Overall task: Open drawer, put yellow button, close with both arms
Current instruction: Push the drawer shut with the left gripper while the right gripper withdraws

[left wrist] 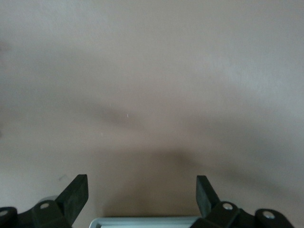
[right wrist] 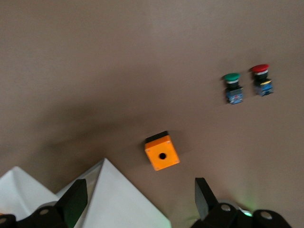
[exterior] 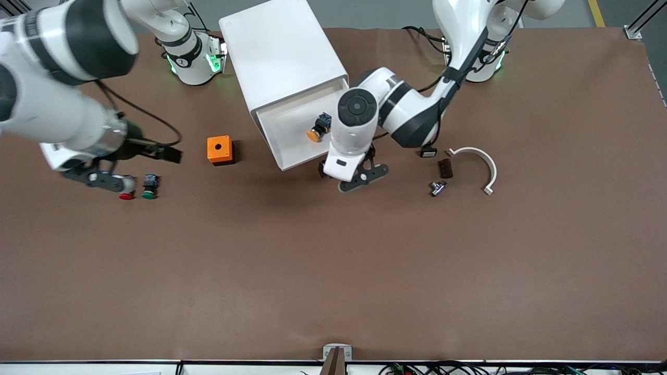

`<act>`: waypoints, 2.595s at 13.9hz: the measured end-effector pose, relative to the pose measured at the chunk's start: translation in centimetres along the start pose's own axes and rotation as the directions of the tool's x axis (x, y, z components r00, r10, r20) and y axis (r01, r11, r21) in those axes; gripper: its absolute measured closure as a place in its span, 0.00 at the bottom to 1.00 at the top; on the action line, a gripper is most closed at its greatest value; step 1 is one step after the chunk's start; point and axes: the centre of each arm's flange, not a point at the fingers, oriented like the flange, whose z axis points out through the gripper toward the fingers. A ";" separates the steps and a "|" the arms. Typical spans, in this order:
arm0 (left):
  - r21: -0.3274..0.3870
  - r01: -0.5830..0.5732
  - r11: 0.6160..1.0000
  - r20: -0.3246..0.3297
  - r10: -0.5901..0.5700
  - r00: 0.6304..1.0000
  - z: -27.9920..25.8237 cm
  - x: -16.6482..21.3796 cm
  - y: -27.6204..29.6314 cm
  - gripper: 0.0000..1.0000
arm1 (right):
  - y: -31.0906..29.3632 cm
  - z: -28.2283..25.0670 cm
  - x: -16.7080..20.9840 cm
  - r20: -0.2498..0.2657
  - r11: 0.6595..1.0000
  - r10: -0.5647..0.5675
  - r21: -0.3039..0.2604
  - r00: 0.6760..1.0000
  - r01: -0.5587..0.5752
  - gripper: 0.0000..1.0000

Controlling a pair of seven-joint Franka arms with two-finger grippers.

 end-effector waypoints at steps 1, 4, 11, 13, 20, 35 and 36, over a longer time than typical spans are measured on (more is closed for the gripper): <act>0.004 -0.014 1.000 0.001 0.014 1.000 0.3 -1.1 0.3 0.00 | 3.0 -0.2 0.9 0.011 1.000 -0.023 0.007 1.000 0.023 0.00; 0.006 -0.039 0.999 0.000 0.039 0.999 0.7 -3.7 1.2 0.00 | 9.9 -0.5 2.7 0.025 0.997 -0.072 0.030 0.997 0.072 0.00; 0.005 -0.012 1.000 0.019 0.012 1.000 1.0 -9.2 2.7 0.00 | 10.3 -0.4 2.6 0.032 0.995 -0.095 -0.036 0.995 0.096 0.00; 0.007 0.006 1.000 0.043 -0.006 0.999 1.3 -10.8 3.0 0.00 | 10.5 -0.6 2.6 0.029 0.995 -0.090 -0.039 0.995 0.092 0.00; 0.018 0.108 0.994 0.185 -0.109 0.977 2.8 -12.4 2.9 0.00 | 19.3 -4.4 1.6 0.080 0.986 0.034 0.162 0.996 -0.047 0.00; 0.048 0.207 0.977 0.309 -0.212 0.927 4.3 -13.3 3.1 0.00 | 14.1 -6.7 -3.5 -0.057 0.996 -0.087 -0.003 0.995 0.087 0.00; 0.050 0.213 0.976 0.309 -0.218 0.926 4.3 -13.2 3.1 0.00 | 14.9 -6.6 -4.0 -0.076 0.995 -0.104 0.002 0.992 0.104 0.00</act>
